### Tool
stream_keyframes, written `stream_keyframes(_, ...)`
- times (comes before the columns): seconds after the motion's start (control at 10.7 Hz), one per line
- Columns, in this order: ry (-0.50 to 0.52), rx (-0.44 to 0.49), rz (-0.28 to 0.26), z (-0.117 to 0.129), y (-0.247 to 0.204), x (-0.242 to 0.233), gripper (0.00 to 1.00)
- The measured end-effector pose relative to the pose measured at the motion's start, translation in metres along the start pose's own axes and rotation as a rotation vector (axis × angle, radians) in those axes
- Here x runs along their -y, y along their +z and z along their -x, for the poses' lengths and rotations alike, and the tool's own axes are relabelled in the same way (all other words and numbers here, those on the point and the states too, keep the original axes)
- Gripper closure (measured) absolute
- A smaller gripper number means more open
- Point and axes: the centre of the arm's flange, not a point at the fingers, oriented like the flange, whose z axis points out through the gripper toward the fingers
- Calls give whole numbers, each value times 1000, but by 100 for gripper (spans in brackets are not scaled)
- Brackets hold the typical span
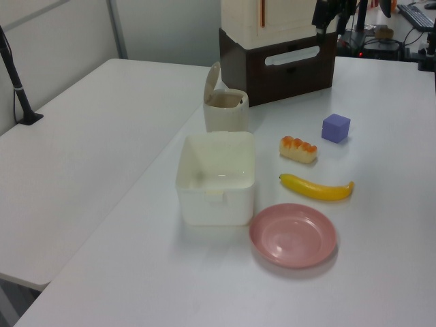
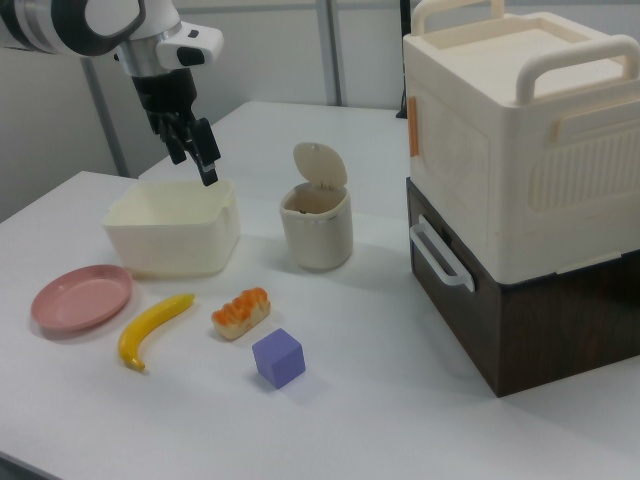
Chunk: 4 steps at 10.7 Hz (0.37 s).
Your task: Grab it up and put it in the trash
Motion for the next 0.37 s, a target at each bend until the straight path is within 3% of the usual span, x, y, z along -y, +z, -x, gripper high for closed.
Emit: stream_keyframes(0.37, 13, 1, -3, -2, 2, 7, 0)
